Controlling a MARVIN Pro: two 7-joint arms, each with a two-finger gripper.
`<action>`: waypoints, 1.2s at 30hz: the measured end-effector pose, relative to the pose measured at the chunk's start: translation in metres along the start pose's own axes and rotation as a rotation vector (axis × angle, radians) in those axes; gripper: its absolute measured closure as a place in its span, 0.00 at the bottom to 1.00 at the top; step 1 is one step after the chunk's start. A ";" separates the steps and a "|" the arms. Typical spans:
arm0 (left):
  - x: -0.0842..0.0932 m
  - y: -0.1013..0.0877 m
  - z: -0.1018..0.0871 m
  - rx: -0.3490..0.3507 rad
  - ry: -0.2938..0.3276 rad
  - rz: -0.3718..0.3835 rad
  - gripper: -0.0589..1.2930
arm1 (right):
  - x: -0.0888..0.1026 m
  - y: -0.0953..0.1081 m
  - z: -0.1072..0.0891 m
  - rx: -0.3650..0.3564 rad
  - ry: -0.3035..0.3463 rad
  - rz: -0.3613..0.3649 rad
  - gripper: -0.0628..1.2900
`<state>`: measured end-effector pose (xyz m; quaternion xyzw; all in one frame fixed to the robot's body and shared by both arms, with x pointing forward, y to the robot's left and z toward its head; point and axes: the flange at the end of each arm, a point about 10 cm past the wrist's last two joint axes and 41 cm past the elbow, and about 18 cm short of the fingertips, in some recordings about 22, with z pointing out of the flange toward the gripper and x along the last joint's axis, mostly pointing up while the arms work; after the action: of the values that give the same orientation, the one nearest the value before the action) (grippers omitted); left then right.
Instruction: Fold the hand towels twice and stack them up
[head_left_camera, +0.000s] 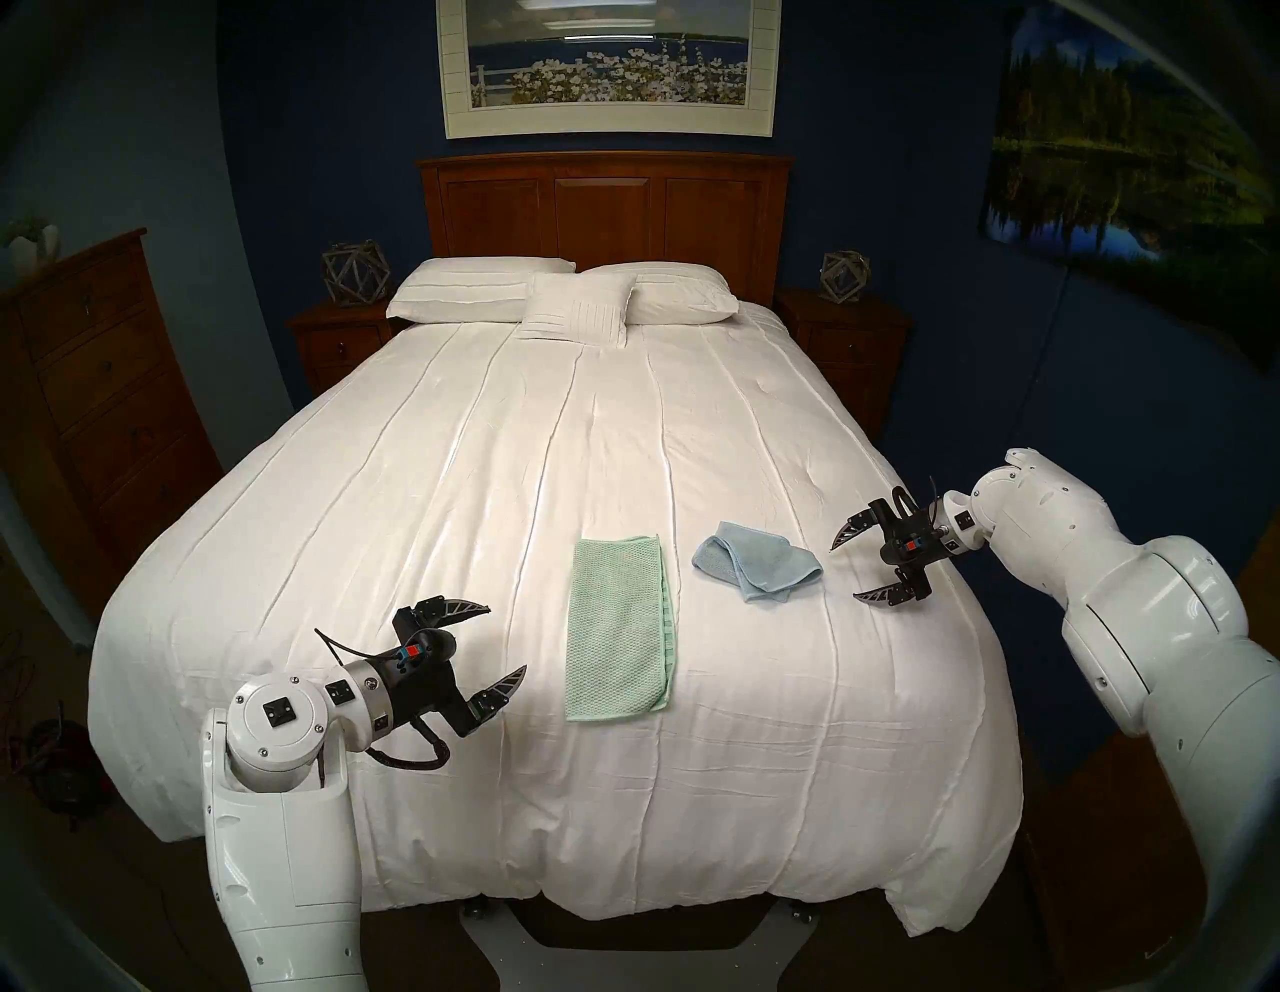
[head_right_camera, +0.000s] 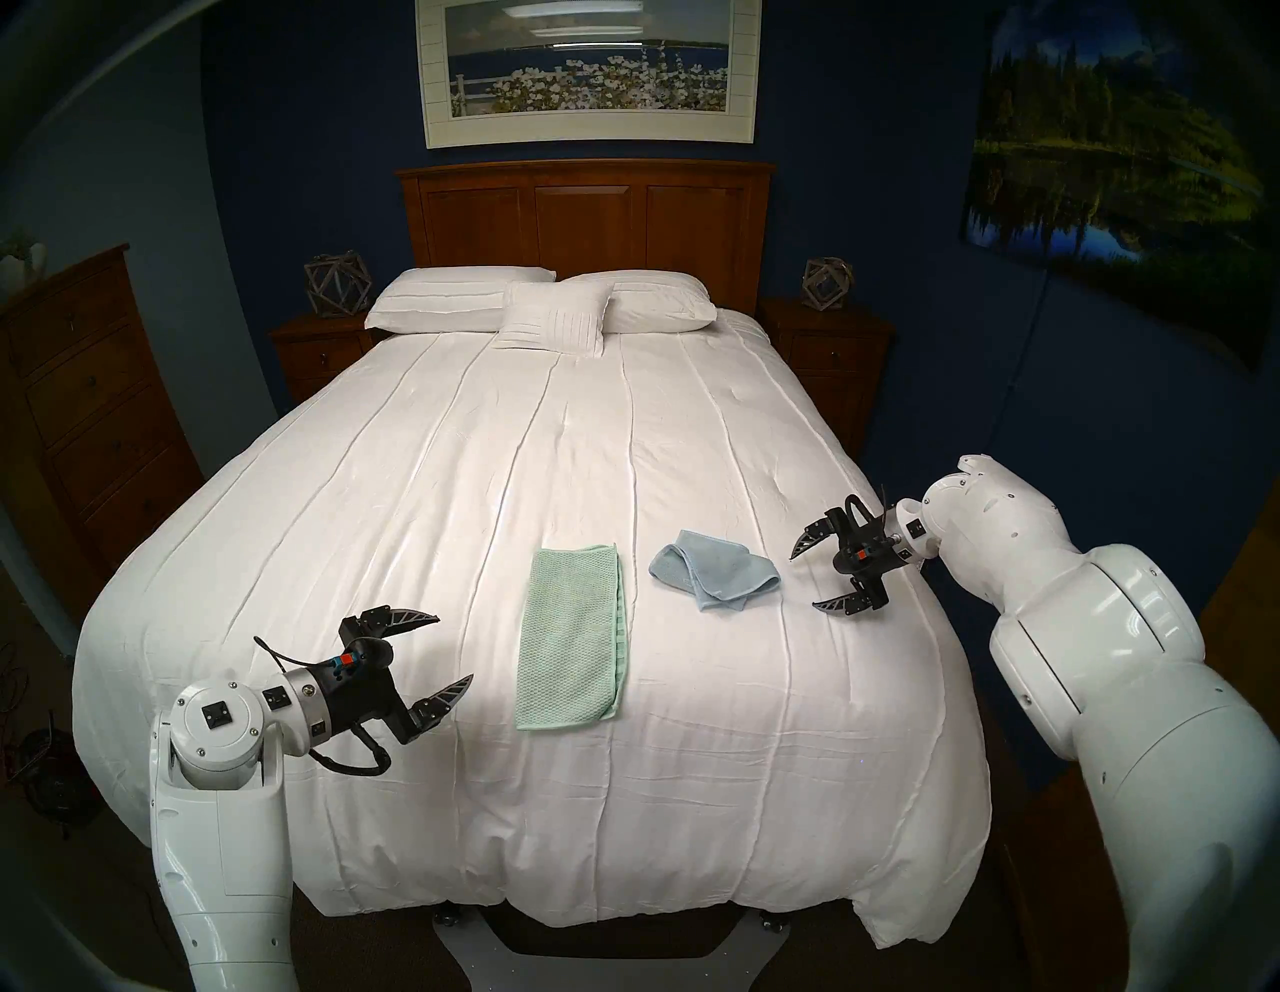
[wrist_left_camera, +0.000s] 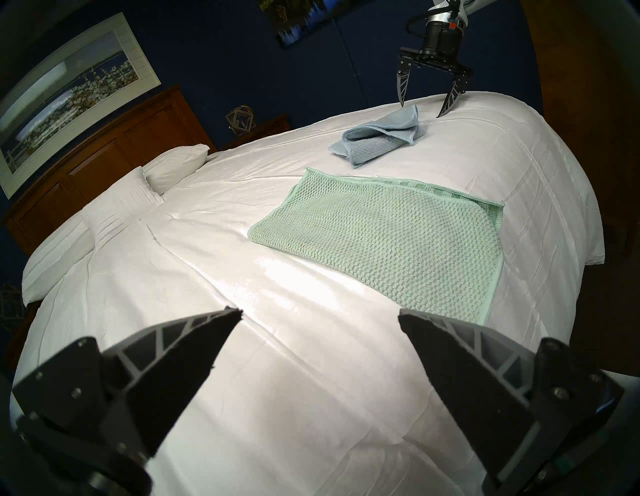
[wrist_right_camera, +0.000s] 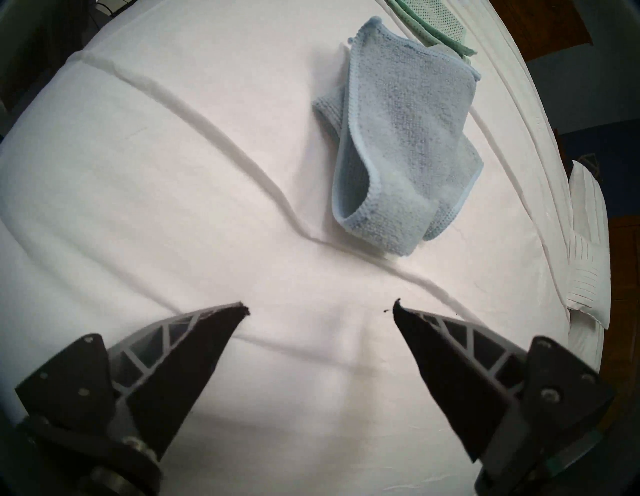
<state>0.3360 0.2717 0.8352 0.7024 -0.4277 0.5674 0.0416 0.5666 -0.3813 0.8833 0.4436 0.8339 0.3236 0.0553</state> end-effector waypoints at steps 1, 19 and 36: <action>0.000 0.000 0.000 0.000 0.000 0.000 0.02 | 0.001 0.003 0.000 -0.006 0.003 -0.006 0.07; 0.000 0.000 0.000 0.000 0.001 0.002 0.02 | 0.006 0.014 -0.008 0.029 -0.019 -0.110 0.07; -0.001 -0.001 0.001 0.000 0.000 0.002 0.02 | 0.043 0.060 -0.004 -0.100 0.073 -0.205 0.07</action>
<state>0.3371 0.2720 0.8343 0.7017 -0.4287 0.5675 0.0411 0.5815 -0.3265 0.9303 0.3405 0.8592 0.3734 0.0800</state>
